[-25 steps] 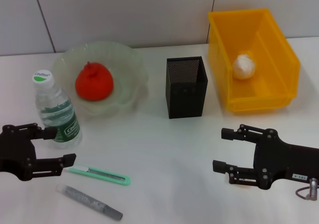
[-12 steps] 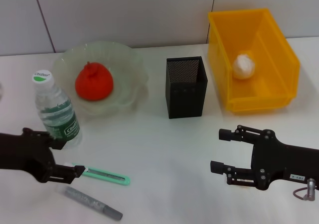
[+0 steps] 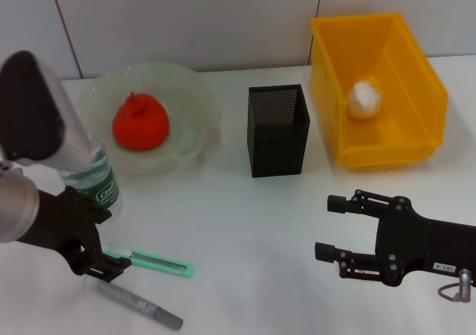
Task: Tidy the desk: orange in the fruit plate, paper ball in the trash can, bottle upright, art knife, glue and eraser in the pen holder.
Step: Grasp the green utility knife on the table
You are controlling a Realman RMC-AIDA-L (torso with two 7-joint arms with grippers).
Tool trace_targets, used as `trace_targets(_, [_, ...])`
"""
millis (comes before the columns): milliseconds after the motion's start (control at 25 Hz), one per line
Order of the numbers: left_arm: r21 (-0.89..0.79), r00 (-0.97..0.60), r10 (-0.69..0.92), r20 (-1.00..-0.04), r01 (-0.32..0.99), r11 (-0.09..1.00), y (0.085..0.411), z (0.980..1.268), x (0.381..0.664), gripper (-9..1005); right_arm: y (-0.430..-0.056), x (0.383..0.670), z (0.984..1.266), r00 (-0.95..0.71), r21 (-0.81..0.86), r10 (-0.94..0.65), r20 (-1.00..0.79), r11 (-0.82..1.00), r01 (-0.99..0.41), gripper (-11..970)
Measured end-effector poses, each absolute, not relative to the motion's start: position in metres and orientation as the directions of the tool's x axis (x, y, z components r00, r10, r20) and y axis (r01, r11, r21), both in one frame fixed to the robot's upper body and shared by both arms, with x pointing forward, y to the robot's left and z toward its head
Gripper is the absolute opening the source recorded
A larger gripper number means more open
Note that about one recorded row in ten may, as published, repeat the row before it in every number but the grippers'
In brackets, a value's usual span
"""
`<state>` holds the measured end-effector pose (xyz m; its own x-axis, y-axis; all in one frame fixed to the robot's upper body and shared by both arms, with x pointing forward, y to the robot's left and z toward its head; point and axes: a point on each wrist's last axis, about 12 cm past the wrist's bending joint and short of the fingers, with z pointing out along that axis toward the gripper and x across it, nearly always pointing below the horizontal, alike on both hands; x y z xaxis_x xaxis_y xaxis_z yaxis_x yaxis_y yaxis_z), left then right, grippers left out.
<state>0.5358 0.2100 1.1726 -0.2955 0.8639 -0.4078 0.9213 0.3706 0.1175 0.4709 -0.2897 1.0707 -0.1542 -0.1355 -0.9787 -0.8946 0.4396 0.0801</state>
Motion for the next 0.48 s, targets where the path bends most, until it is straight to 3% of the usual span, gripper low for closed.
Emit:
trace_targets(320, [0.199,-0.218,0.912,-0.346,0.933,0.299,0.197,1.181,0.546,801,-0.289,0.470,1.070,-0.160,0.091,-0.126,-0.979,0.433,-0.897,762])
trace_targets(480, [0.243,-0.179,0.946,-0.272,0.938,0.247,0.190,1.181,0.549,801,-0.288,0.468,1.069,-0.164,0.098,-0.119,-0.979,0.428,-0.898,762])
